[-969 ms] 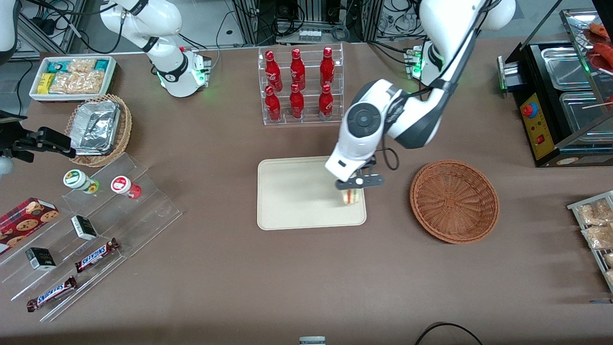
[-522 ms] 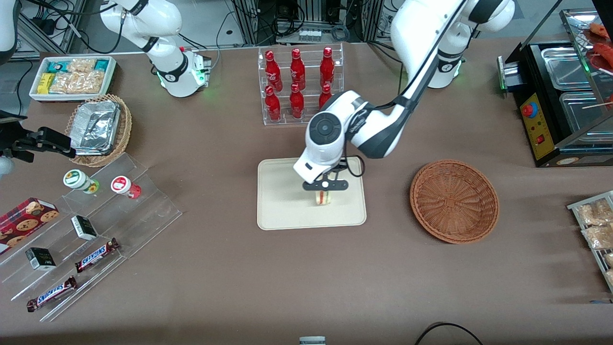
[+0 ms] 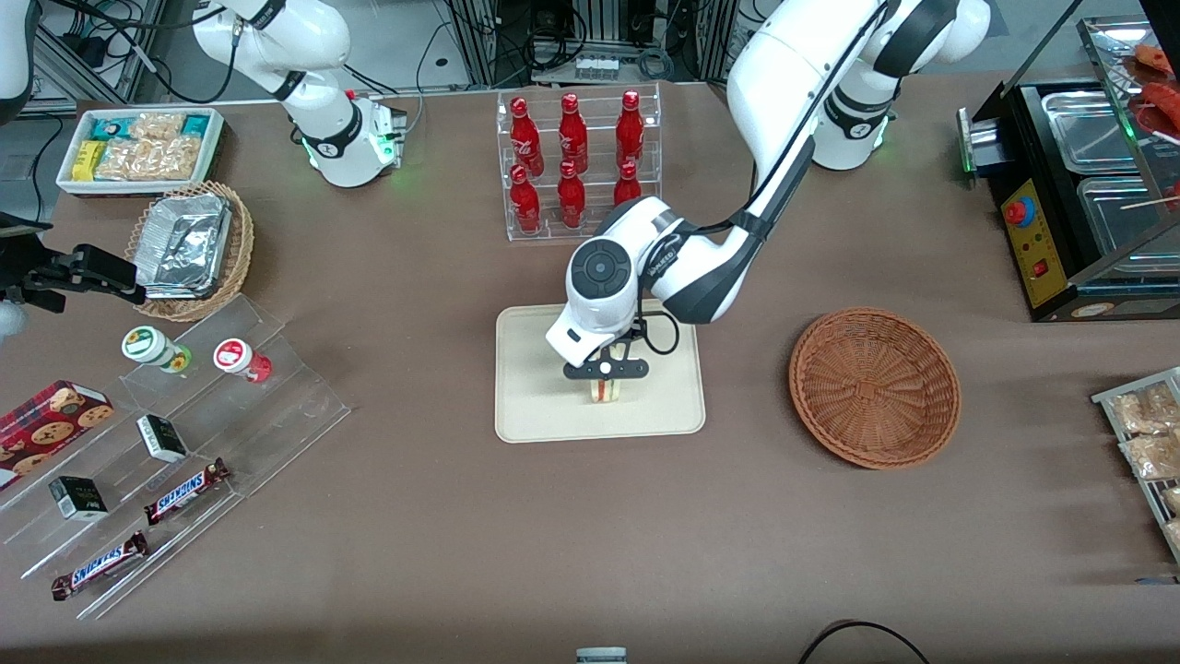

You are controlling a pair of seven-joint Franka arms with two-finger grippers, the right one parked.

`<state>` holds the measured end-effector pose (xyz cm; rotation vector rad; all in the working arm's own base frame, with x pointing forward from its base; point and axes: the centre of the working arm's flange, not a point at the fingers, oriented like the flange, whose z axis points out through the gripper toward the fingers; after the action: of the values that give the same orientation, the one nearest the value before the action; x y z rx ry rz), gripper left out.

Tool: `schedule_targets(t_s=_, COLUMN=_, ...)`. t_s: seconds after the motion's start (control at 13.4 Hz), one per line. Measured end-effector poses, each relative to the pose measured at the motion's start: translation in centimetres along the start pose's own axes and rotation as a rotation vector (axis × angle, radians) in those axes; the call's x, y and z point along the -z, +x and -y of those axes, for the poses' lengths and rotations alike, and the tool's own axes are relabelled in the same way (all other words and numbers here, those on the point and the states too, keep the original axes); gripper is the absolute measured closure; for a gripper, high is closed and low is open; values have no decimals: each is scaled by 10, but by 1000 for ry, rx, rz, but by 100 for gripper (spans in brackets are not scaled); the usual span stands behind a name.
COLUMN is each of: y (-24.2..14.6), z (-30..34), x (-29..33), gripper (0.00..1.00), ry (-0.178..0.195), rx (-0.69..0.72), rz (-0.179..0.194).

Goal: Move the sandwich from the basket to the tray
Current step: 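Lower the held sandwich onto the cream tray and open the left gripper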

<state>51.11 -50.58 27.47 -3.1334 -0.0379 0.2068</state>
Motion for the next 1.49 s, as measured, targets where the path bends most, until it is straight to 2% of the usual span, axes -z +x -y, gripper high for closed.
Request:
schedule_targets(t_s=0.52, y=6, z=0, x=-21, gripper=85, ry=7, rx=50, rz=10)
schedule_targets(t_s=0.82, y=7, z=-1, x=-24, gripper=85, ry=5, rx=53, rz=2)
schedule_targets(t_s=0.89, y=7, z=-1, x=-24, gripper=79, ry=4, rx=53, rz=0)
schedule_targets(t_s=1.04, y=7, z=-2, x=-24, gripper=61, ry=0, rx=51, rz=-5)
schedule_targets(t_s=1.42, y=3, z=-8, x=-23, gripper=8, ry=5, rx=35, rz=-23)
schedule_targets(t_s=1.49, y=5, z=-9, x=-19, gripper=0, ry=-1, rx=36, rz=-29)
